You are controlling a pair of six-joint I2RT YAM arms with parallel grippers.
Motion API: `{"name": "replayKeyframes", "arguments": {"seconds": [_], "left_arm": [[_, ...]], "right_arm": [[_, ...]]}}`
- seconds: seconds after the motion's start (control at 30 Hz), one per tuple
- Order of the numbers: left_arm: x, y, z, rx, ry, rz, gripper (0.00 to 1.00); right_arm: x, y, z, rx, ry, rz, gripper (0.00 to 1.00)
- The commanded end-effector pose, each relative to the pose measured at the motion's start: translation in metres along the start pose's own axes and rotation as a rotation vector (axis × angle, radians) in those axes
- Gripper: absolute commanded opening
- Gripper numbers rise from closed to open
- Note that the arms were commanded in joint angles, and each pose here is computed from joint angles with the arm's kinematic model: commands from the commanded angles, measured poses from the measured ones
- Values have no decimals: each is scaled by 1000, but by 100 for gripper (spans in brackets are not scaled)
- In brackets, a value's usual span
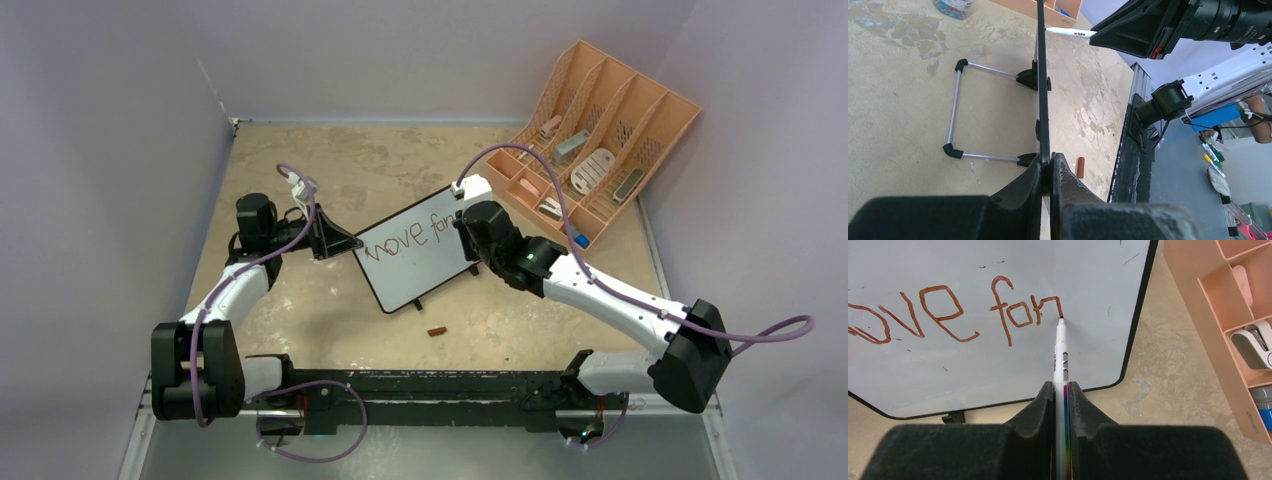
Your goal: Write a sentence on the whiteboard
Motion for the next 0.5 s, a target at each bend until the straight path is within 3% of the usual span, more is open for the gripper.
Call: {"name": "replayKeyframes", "arguments": {"seconds": [0.0, 0.47], "left_arm": [[6, 2, 2, -12, 59, 0, 0], [6, 2, 1, -16, 59, 1, 0]], "right_arm": [[4, -3, -2, 9, 17, -22, 0], [27, -2, 0, -9, 19, -97, 0]]}}
Point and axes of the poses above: each gripper's point midway between its finger pads, its own y axis out along the fingers, its own z axis along the line the jaws close on, x = y × z, the point moved 10 cm from there along -y, back along the fingers, and after that the axes turned 8 degrees about y, right-handed, at the moved point
